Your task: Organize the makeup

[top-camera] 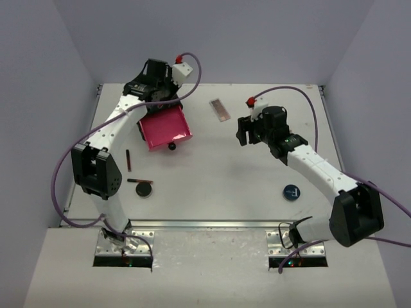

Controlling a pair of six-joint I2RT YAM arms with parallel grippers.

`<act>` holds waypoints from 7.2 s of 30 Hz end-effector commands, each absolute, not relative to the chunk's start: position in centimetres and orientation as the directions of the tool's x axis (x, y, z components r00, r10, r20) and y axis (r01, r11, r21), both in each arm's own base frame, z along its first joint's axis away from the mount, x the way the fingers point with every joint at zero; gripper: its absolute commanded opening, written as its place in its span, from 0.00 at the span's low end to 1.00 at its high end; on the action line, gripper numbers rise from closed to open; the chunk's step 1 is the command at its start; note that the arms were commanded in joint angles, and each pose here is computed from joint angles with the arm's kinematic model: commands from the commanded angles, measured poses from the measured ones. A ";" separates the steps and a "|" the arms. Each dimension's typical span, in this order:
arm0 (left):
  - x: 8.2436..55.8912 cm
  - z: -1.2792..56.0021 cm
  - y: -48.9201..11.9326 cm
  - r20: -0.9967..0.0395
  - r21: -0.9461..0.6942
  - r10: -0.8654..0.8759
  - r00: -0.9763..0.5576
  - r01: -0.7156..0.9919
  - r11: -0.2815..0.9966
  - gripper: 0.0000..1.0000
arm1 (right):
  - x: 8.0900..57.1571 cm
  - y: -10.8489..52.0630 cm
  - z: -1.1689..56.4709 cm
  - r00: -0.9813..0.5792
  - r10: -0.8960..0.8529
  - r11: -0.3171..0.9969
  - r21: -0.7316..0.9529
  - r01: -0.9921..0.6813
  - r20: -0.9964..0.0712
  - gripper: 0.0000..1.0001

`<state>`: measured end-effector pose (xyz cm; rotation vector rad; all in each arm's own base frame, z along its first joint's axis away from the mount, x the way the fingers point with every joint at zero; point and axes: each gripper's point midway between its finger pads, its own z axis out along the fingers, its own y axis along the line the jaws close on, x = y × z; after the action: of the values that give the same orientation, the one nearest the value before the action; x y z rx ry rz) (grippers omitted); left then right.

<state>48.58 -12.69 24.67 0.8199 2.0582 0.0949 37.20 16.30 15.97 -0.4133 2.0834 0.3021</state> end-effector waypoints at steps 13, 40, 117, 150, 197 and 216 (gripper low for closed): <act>43.1 20.9 -10.2 -0.633 0.376 0.636 -0.441 0.543 0.751 0.36 | 36.5 15.3 18.3 -0.430 -0.159 0.919 0.025 -0.393 -0.889 0.70; 37.5 15.4 7.3 -0.703 0.078 -0.091 -0.705 -0.205 0.976 0.84 | 35.3 16.1 17.9 -0.473 -0.114 0.907 0.103 -0.409 -0.873 0.69; 44.9 23.3 -10.8 -0.695 0.479 0.628 -0.350 0.427 0.767 0.79 | 35.0 15.1 17.0 -0.489 -0.141 0.921 0.067 -0.384 -0.861 0.70; 25.7 4.4 1.9 -0.470 0.224 0.839 -0.273 0.883 0.413 0.67 | 34.4 15.6 15.0 -0.492 -0.170 0.901 0.068 -0.429 -0.854 0.71; 24.8 3.8 -0.2 -0.566 0.172 0.775 -0.282 0.879 0.445 0.00 | 34.9 15.1 15.5 -0.481 -0.175 0.913 0.041 -0.405 -0.859 0.72; 24.7 11.3 -11.6 -0.597 0.014 0.774 -0.211 0.962 0.273 0.00 | 34.7 15.5 17.2 -0.478 -0.142 0.910 0.076 -0.408 -0.867 0.72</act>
<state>24.15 -9.55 8.16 1.6390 2.0688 -0.4108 33.70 15.03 13.82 -0.4260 2.1494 0.3021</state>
